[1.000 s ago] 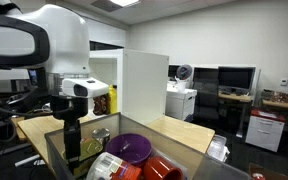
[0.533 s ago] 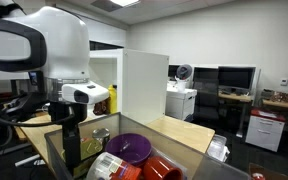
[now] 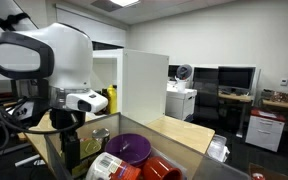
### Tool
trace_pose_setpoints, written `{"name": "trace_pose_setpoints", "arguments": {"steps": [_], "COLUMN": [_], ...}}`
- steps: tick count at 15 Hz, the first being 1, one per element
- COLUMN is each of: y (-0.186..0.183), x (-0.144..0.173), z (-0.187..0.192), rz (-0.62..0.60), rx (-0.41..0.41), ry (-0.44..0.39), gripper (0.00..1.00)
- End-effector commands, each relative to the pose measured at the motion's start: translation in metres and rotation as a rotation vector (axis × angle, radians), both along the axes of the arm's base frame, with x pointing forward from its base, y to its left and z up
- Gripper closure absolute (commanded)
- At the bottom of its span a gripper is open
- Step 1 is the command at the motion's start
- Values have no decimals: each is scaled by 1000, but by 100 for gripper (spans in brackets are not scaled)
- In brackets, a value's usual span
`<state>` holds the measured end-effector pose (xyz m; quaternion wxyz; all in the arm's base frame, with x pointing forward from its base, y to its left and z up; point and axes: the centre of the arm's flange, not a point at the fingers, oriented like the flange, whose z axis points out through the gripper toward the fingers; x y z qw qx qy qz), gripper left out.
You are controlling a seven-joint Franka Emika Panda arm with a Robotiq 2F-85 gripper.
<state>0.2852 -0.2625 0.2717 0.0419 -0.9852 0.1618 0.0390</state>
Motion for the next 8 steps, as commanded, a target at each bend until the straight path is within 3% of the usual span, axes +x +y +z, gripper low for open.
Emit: {"name": "trace_pose_setpoints", "arguments": {"steps": [1,3,8], "y": [18,20,19], "x": [-3,-2,1], "z": [-15,-14,3], "rz": [31,43,65], "rx": [55,48,9], "ry": [42,42,17], "gripper": [27,32,59]}}
